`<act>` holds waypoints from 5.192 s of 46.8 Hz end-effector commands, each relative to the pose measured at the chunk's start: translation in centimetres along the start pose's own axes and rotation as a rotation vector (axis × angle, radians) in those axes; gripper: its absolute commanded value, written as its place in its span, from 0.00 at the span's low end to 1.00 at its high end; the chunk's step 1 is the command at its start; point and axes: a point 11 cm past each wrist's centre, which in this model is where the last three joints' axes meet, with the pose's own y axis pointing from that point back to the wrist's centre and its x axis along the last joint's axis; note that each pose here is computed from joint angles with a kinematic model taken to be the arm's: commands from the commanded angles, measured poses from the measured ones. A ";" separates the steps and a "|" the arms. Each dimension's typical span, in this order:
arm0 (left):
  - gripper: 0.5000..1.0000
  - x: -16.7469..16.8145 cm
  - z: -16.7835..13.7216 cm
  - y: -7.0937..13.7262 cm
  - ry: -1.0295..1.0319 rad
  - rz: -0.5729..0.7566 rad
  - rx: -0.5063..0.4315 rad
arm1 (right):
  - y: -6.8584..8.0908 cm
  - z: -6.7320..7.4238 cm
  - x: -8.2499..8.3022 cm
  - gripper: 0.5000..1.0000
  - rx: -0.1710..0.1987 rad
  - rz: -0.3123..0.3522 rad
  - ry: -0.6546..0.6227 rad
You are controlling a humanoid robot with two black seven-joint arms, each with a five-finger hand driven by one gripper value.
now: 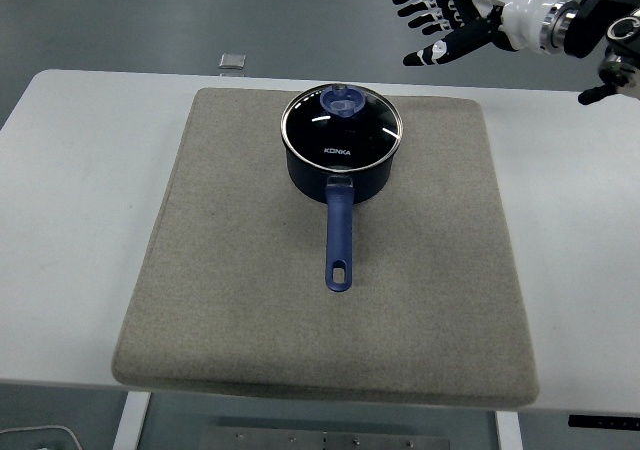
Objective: Lift the pot lid and place it to the right of the pot.
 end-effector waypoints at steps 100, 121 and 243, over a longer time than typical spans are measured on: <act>1.00 0.0 0.0 0.0 0.000 0.000 0.000 | -7.3 -3.7 -10.0 0.54 -0.130 -0.197 0.618; 1.00 0.0 0.0 0.0 0.000 0.000 0.000 | -7.3 -4.0 -9.8 0.44 -0.128 -0.194 0.627; 1.00 0.0 0.0 0.0 0.000 0.000 0.000 | 1.1 9.2 -1.5 0.00 -0.374 -0.112 0.652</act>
